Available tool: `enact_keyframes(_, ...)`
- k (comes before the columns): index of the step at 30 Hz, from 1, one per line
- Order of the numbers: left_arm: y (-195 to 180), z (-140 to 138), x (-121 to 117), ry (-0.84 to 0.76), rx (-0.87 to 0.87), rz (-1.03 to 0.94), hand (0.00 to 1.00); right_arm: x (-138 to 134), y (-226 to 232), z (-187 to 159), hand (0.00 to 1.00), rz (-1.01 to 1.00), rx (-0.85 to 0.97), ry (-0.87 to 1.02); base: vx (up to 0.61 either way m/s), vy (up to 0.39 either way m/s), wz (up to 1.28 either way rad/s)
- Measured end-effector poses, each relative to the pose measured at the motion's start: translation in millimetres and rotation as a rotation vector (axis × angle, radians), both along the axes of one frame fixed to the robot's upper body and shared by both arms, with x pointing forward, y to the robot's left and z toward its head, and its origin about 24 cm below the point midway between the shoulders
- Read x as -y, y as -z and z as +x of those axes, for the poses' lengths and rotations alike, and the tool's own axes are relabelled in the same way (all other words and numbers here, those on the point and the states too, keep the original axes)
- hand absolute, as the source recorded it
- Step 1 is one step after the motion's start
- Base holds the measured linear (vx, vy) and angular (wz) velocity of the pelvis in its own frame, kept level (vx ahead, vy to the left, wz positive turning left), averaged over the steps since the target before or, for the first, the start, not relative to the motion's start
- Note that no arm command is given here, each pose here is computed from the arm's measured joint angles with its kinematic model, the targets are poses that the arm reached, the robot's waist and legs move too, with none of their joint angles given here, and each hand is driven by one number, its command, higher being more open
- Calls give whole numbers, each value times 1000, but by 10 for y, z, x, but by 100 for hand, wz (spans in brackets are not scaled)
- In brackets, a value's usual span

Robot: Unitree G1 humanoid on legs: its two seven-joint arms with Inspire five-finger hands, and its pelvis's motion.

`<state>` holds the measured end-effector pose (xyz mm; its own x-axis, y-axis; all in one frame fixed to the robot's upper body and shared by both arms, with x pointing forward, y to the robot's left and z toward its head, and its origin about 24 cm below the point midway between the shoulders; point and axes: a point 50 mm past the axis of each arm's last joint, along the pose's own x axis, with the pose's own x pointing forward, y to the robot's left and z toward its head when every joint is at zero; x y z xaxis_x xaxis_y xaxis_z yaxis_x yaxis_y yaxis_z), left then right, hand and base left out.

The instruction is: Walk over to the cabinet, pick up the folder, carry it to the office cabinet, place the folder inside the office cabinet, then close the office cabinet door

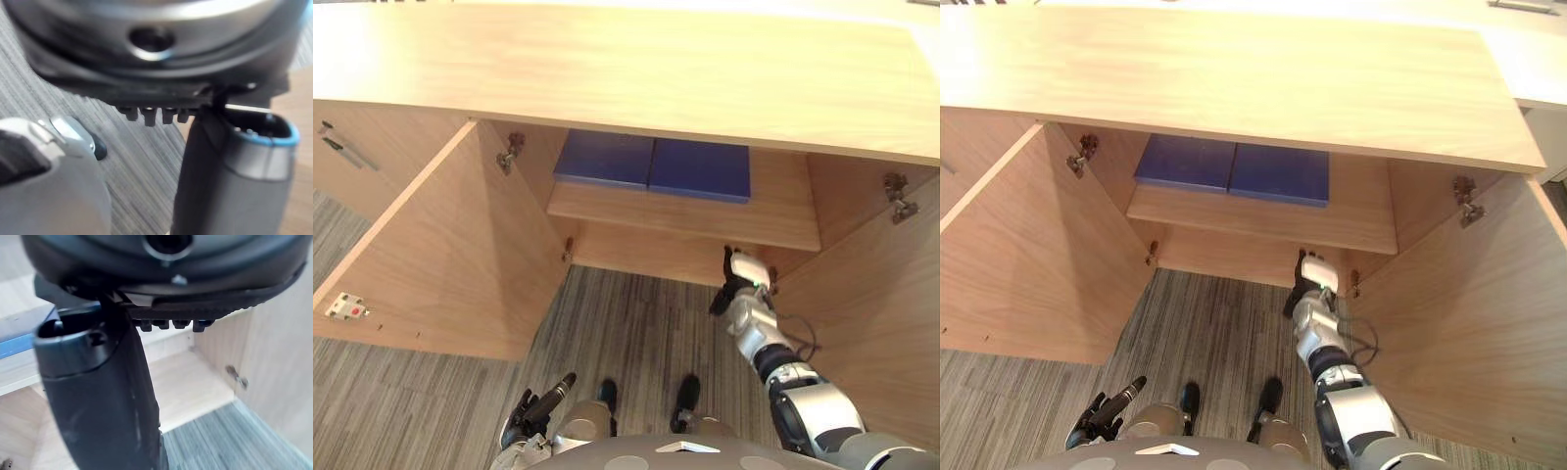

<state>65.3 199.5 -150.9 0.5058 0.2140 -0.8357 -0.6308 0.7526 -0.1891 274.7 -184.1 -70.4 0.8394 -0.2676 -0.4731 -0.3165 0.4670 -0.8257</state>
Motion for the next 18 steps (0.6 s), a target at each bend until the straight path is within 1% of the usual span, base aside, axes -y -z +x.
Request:
enact_keyframes(1,-2,9,-7,24,-4,14,100,-45,106,-111,100,74,-32,45,14,54,-34)
enact_keyframes(3,-6,33,-10,37,-3,24,100,-76,205,-225,100,149,-62,103,9,41,-28)
enact_keyframes(4,-5,84,-24,62,-9,46,100,-102,362,-422,100,279,-110,225,5,38,-27)
enact_keyframes(6,7,127,-46,76,-32,77,100,-94,503,-632,100,376,-159,351,6,36,-25)
enact_keyframes(7,29,153,-36,87,-64,100,100,-82,635,-869,100,449,-209,469,10,30,-21)
enact_keyframes(8,32,157,-34,88,-69,104,100,-78,660,-919,100,463,-217,495,16,27,-14)
enact_keyframes(9,40,173,-21,99,-84,119,100,-68,742,-1096,100,502,-251,574,0,0,0)
enact_keyframes(10,39,176,-34,95,-87,125,100,-67,777,-1179,100,517,-266,607,14,23,-6)
enact_keyframes(12,44,220,-53,65,-102,140,100,-40,895,-1520,100,546,-327,718,15,17,-10)
enact_keyframes(13,46,219,-53,57,-108,144,100,-35,917,-1598,100,557,-338,747,16,18,-19)
enact_keyframes(14,58,191,-48,49,-122,146,100,-19,940,-1689,100,597,-332,814,13,20,-18)
enact_keyframes(16,86,159,-30,55,-155,149,100,14,955,-1773,100,633,-303,885,3,10,-7)
enact_keyframes(18,118,111,2,67,-189,146,100,58,979,-1888,100,685,-279,1001,18,24,3)
